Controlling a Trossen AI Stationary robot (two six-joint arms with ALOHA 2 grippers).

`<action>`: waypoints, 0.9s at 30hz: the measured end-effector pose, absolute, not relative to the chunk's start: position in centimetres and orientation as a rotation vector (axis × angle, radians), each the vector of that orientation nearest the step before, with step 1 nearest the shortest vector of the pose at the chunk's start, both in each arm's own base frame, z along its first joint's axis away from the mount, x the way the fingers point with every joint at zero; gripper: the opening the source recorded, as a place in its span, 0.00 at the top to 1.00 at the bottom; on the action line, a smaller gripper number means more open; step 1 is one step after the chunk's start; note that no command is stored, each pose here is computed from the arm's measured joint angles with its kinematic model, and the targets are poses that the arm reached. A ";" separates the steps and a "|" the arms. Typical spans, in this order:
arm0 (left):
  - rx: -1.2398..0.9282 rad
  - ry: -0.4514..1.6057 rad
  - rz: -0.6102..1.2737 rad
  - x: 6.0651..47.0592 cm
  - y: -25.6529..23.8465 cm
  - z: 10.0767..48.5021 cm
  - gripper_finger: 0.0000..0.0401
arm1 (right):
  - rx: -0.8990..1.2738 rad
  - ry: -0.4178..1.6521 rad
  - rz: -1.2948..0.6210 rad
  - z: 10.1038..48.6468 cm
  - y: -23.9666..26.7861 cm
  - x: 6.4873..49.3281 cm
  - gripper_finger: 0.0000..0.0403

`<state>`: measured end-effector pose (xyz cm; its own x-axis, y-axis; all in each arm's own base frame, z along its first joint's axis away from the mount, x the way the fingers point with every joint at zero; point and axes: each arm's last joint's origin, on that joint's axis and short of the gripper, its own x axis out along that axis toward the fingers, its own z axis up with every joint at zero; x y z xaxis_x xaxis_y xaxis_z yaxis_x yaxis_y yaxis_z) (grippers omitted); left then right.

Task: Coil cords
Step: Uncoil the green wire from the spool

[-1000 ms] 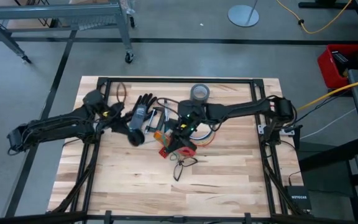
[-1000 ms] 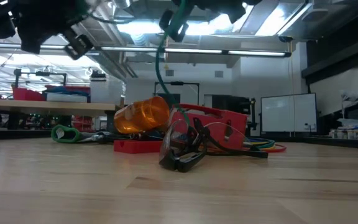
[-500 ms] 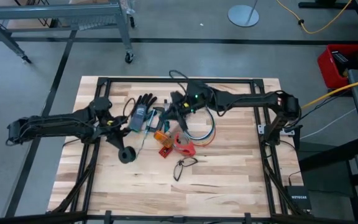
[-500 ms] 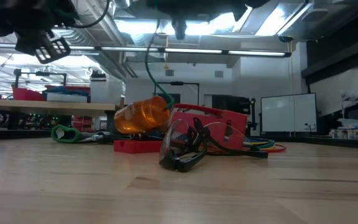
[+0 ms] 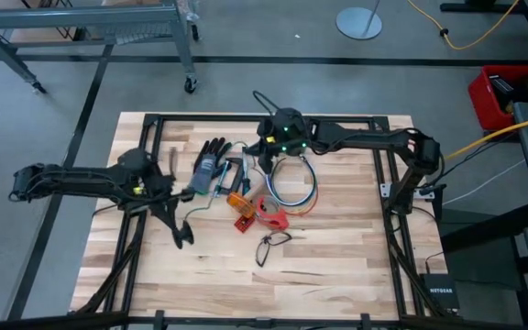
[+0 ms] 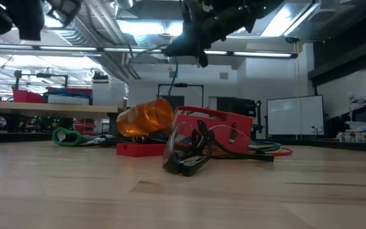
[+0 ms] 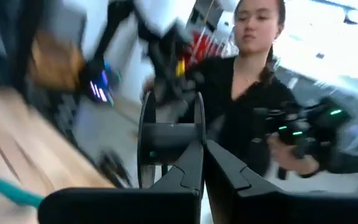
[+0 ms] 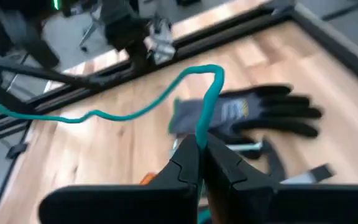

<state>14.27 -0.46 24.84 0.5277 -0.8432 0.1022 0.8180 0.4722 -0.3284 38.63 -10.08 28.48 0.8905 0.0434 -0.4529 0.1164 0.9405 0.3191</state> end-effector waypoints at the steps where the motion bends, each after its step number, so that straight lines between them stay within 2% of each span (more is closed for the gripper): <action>1: -0.306 0.013 -1.001 14.2 -0.4 25.2 1.00 | 0.360 0.482 -0.030 28.2 -9.7 38.8 0.98; 5: -0.159 -0.191 -0.876 14.1 -0.2 26.3 1.00 | 0.378 0.522 0.037 27.4 -7.9 39.5 0.98; 9: -0.136 -0.234 -0.711 14.4 0.3 26.2 1.00 | 0.409 0.555 0.154 26.9 -5.5 40.0 0.98; 17: -0.161 -0.138 -0.373 15.0 2.2 24.7 1.00 | 0.473 0.680 0.362 26.6 -1.4 39.6 0.98; 24: -0.253 0.034 -0.266 15.0 3.5 22.9 1.00 | 0.534 0.877 0.373 26.3 -0.5 37.5 0.97; 27: -0.276 0.082 -0.245 14.9 3.7 22.4 1.00 | 0.545 0.896 0.381 26.2 -0.5 37.4 0.96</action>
<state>14.89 3.72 22.39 0.9670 -0.2505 -0.0467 0.2281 0.9328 -0.2791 37.39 -0.53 26.20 0.5736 0.5264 -0.6276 -0.0867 0.8009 0.5925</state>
